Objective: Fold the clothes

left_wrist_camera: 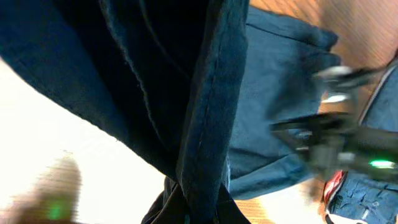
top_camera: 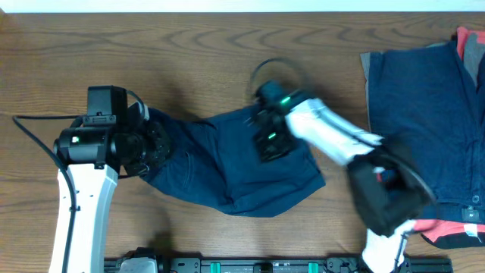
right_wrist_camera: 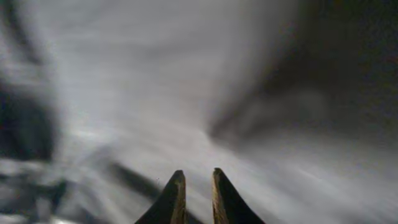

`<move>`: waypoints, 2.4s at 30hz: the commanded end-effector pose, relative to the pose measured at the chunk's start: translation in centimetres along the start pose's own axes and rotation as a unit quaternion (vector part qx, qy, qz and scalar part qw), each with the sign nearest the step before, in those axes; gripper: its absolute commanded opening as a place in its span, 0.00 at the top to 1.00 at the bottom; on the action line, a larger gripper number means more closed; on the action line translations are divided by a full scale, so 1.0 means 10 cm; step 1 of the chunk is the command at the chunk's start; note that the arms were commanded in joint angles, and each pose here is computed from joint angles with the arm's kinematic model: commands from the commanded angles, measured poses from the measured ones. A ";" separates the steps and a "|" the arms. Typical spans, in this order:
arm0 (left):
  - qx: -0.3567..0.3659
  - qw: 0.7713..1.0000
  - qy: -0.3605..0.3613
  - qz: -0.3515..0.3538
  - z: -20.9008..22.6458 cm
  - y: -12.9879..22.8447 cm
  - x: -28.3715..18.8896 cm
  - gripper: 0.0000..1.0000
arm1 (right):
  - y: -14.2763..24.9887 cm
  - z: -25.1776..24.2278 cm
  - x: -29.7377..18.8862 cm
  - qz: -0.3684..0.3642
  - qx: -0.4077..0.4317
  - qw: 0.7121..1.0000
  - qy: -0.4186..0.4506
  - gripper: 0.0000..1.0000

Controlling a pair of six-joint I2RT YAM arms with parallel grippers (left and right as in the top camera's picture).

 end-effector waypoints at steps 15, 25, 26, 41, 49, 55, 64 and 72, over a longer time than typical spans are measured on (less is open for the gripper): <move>0.056 0.996 0.073 -0.007 -0.49 0.18 0.03 0.94 | 0.40 -0.87 0.19 0.029 0.059 0.987 0.143 0.91; 0.073 0.987 0.146 -0.004 -0.98 0.39 0.15 0.94 | 0.64 -0.91 0.53 0.033 0.081 0.987 0.135 0.95; 0.075 0.986 0.149 0.000 -1.03 0.42 0.18 0.94 | 0.65 -0.91 0.54 0.034 0.081 0.988 0.130 0.96; 0.114 0.981 0.154 0.022 -1.70 0.91 0.96 0.94 | 0.65 -0.71 0.61 0.037 0.083 0.990 0.108 0.93; 0.126 0.978 0.167 0.025 -1.79 0.97 1.06 0.93 | 0.66 -0.71 0.61 0.038 0.083 0.990 0.108 0.90; 0.145 0.972 0.184 0.016 -1.80 0.96 0.95 0.83 | 0.63 -0.82 0.36 0.035 0.134 0.979 0.148 0.83; 0.192 0.958 0.209 -0.048 -1.68 0.67 0.57 0.52 | 0.50 -1.12 -1.00 -0.071 0.218 0.952 0.203 0.69; 0.159 0.972 0.139 -0.102 -1.39 0.23 0.58 0.52 | 0.56 -0.83 -1.48 -0.141 0.136 0.977 0.080 0.68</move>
Point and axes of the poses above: each gripper's point midway between its finger pads, its own x axis out along the fingers, its own z axis along the line the jaws close on, y = z × x, the point moved 10 cm from there along -x, back along the fingers, and after that the axes turned 7 degrees about -x, right-handed, at the moved point
